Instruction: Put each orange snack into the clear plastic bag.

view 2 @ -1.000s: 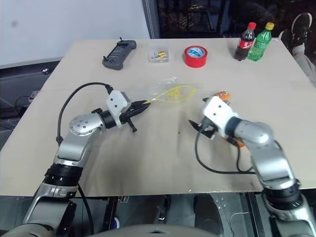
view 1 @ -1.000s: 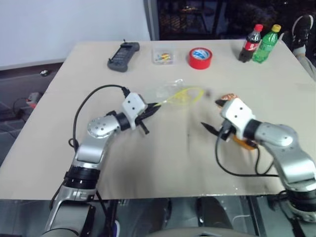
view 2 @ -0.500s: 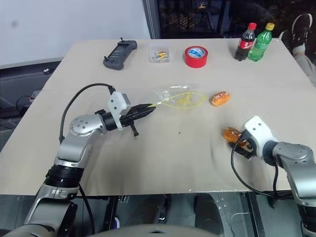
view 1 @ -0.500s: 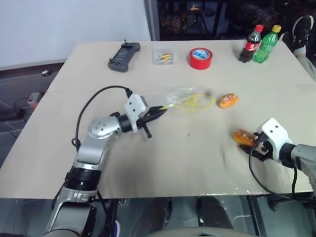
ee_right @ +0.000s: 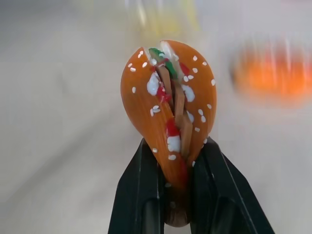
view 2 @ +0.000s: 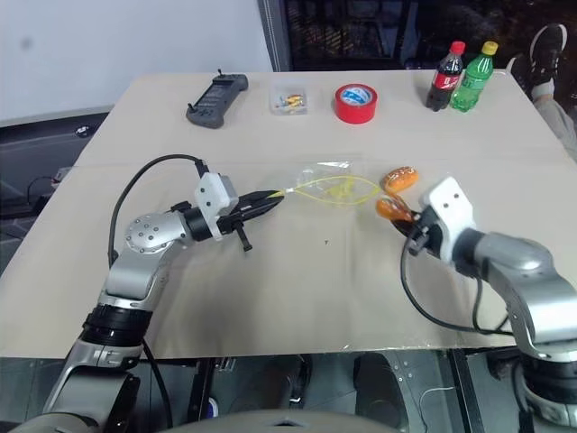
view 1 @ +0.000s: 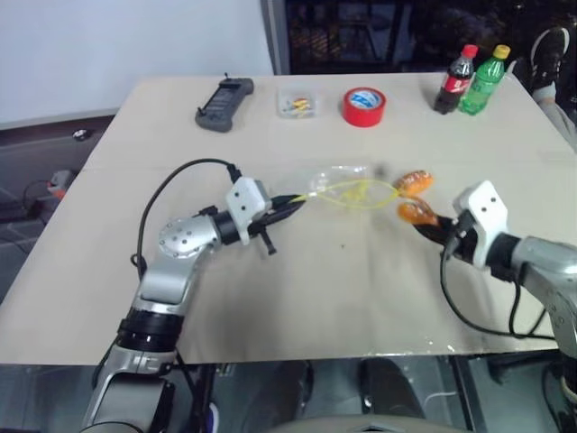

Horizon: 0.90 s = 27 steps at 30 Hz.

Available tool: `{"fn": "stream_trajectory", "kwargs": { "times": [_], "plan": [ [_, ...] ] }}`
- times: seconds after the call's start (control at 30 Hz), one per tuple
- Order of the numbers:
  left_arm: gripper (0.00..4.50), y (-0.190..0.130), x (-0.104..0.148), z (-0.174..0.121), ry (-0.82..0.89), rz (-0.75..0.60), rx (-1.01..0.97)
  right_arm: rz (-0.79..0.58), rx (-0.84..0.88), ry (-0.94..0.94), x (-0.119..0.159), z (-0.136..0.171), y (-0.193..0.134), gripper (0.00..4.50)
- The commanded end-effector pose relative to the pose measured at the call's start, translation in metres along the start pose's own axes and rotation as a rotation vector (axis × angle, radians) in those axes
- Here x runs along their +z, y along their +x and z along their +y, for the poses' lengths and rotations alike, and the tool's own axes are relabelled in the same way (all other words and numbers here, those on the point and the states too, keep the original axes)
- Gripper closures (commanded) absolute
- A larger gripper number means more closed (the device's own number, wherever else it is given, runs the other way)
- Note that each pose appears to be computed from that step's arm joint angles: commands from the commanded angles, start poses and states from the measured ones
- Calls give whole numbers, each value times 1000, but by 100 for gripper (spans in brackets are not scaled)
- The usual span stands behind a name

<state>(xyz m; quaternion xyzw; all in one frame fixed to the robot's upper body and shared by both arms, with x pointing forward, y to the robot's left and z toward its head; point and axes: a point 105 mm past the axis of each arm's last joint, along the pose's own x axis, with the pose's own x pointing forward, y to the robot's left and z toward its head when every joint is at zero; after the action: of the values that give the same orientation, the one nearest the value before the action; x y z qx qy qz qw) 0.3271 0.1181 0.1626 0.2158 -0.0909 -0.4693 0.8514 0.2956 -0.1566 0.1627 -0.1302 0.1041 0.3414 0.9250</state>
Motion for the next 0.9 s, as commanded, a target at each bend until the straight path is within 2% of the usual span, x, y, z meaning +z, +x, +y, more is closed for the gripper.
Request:
{"fn": "stream_trajectory", "kwargs": {
  "times": [0.03,0.2,0.47,0.67,0.7,0.73,0.8,0.9],
  "plan": [
    [450,1,7,-2,51,-20,-19,-25,22,-4,14,13,19,413],
    [450,4,10,-9,72,-31,-37,-20,74,-34,25,26,48,413],
    [450,6,9,-29,115,-16,-106,0,102,-82,32,34,73,413],
    [450,6,4,-36,104,-6,-114,-16,-6,-43,32,21,111,413],
    [450,6,3,-34,90,-4,-97,-15,-20,-55,31,19,114,329],
    [450,6,1,-28,68,6,-67,-24,-26,-63,33,19,116,300],
    [450,5,-4,-19,35,29,-13,-53,-35,-71,40,20,115,213],
    [450,5,-10,-8,-5,64,72,-97,13,-65,48,26,103,66]
  ]
}}
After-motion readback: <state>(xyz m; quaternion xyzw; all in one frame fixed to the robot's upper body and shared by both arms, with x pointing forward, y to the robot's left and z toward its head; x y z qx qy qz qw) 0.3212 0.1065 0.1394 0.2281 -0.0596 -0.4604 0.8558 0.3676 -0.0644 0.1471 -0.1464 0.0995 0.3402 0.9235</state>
